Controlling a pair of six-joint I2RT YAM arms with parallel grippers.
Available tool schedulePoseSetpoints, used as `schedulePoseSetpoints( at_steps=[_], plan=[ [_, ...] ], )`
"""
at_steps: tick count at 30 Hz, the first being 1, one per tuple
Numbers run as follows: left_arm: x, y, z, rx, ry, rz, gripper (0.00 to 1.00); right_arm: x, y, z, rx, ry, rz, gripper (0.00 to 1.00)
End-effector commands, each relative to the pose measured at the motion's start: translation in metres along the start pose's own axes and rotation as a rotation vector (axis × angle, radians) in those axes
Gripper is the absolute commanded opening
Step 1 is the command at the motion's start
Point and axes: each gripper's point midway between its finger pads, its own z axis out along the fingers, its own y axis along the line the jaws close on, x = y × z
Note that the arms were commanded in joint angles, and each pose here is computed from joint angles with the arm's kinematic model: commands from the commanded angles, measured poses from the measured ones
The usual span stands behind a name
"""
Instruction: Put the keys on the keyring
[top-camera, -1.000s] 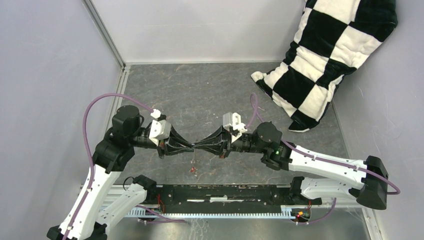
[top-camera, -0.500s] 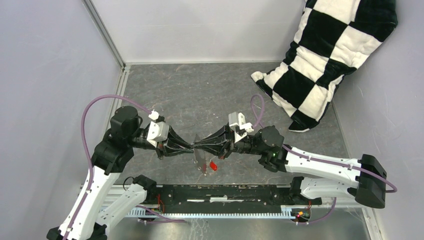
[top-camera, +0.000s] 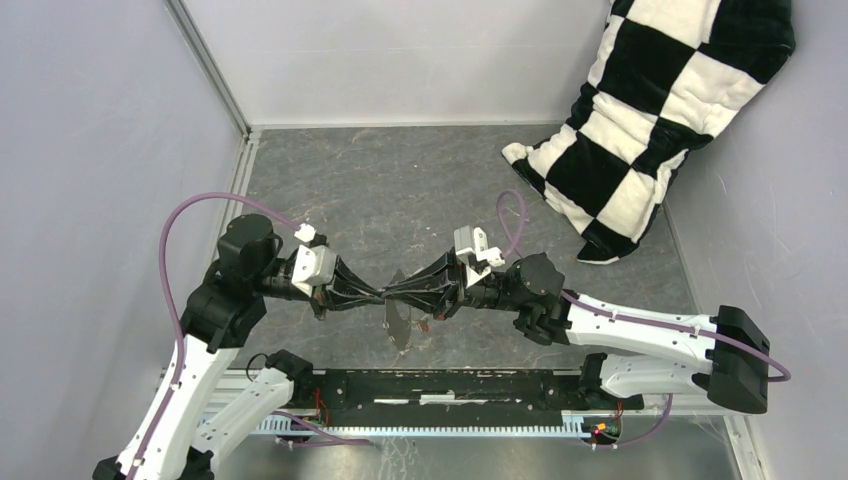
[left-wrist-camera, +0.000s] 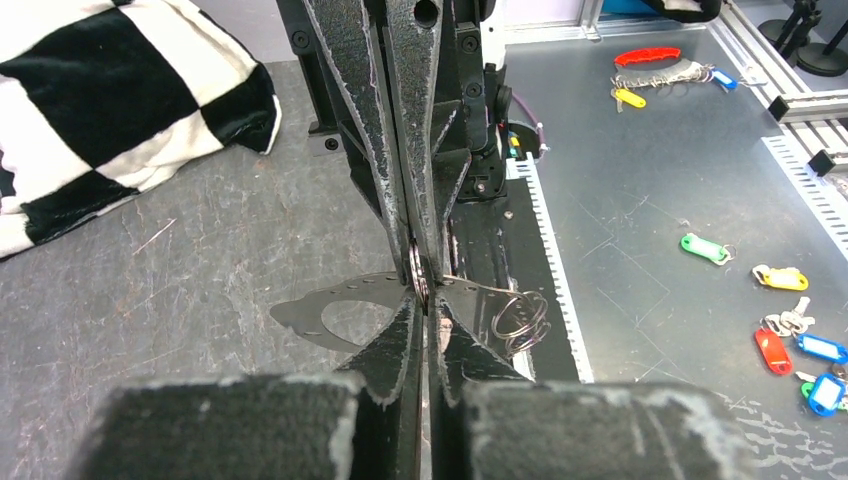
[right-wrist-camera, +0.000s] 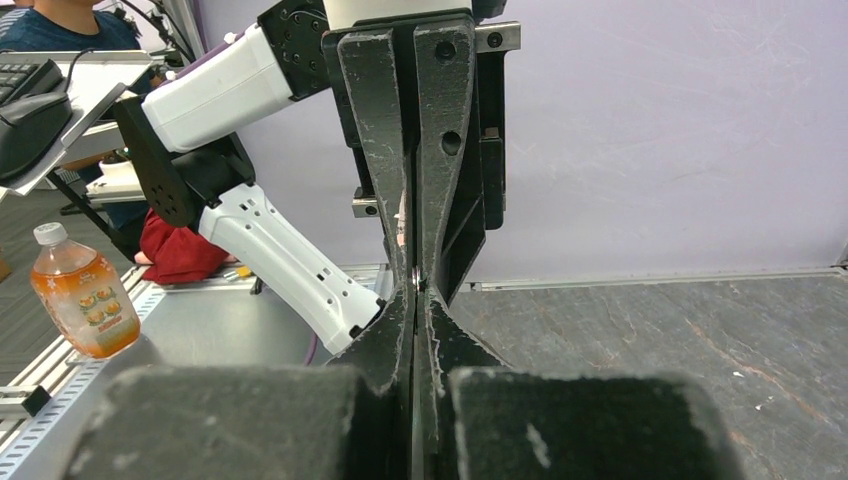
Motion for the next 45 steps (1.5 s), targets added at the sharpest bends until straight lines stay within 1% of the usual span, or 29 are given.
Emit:
schedulePoseSetpoints(
  at_steps=[1, 5, 6, 8, 9, 11, 12, 14, 15, 17, 18, 19, 20, 22, 23, 25, 29, 35, 38, 42, 45],
  plan=[
    [-0.005, 0.001, -0.001, -0.006, -0.01, 0.037, 0.02, -0.009, 0.001, 0.005, 0.005, -0.012, -0.037, 0.0],
    [-0.001, -0.006, -0.003, 0.018, 0.009, 0.084, 0.02, 0.0, 0.001, 0.006, -0.007, 0.045, -0.047, 0.01],
    [0.001, -0.006, -0.003, 0.02, 0.016, 0.091, 0.02, 0.002, 0.002, 0.006, -0.011, 0.059, -0.045, 0.03],
    [0.007, -0.005, -0.004, 0.023, 0.037, 0.125, 0.02, 0.003, 0.004, 0.005, -0.021, 0.077, -0.047, 0.13],
    [0.011, -0.006, -0.005, 0.025, 0.049, 0.127, 0.02, 0.001, 0.004, 0.004, -0.021, 0.08, -0.053, 0.15],
    [0.018, -0.005, -0.006, 0.026, 0.069, 0.178, 0.02, -0.001, 0.002, 0.003, -0.009, 0.094, -0.069, 0.2],
    [0.021, -0.005, -0.006, 0.026, 0.076, 0.197, 0.02, -0.003, 0.002, 0.002, -0.007, 0.096, -0.076, 0.2],
    [0.024, -0.004, -0.007, 0.022, 0.082, 0.23, 0.02, -0.005, 0.004, 0.002, -0.015, 0.1, -0.086, 0.19],
    [0.025, -0.003, -0.007, 0.02, 0.084, 0.246, 0.02, -0.004, 0.003, 0.002, -0.016, 0.106, -0.086, 0.16],
    [0.025, -0.003, -0.007, 0.021, 0.084, 0.255, 0.02, -0.002, 0.005, 0.003, -0.03, 0.114, -0.085, 0.04],
    [0.026, -0.002, -0.007, 0.021, 0.086, 0.249, 0.02, -0.001, 0.005, 0.004, -0.033, 0.119, -0.085, 0.01],
    [0.026, -0.001, -0.007, 0.018, 0.09, 0.247, 0.02, 0.0, 0.006, 0.004, -0.036, 0.12, -0.082, 0.01],
    [0.026, 0.0, -0.007, 0.012, 0.095, 0.241, 0.05, 0.001, 0.006, 0.004, -0.034, 0.122, -0.08, 0.01],
    [0.027, 0.003, -0.008, -0.006, 0.108, 0.223, 0.19, 0.001, 0.004, 0.002, -0.022, 0.12, -0.083, 0.01],
    [0.027, 0.004, -0.008, -0.014, 0.112, 0.213, 0.24, 0.0, 0.003, 0.001, -0.017, 0.118, -0.084, 0.01],
    [0.026, 0.005, -0.009, -0.034, 0.116, 0.209, 0.27, 0.0, 0.002, 0.0, -0.005, 0.116, -0.087, 0.0],
    [0.022, 0.007, -0.011, -0.076, 0.105, 0.204, 0.28, -0.002, -0.001, -0.002, 0.014, 0.108, -0.095, 0.01],
    [0.022, 0.004, -0.009, -0.057, 0.093, 0.175, 0.18, -0.005, 0.001, 0.0, 0.006, 0.095, -0.096, 0.01],
    [0.021, 0.001, -0.007, -0.03, 0.08, 0.167, 0.18, -0.005, 0.002, 0.001, -0.002, 0.091, -0.092, 0.01],
    [0.019, 0.001, -0.005, -0.011, 0.062, 0.157, 0.22, -0.005, 0.002, 0.002, -0.005, 0.089, -0.092, 0.01],
    [0.021, 0.001, -0.004, -0.009, 0.064, 0.148, 0.21, -0.005, 0.003, 0.002, -0.009, 0.081, -0.088, 0.01]
  ],
)
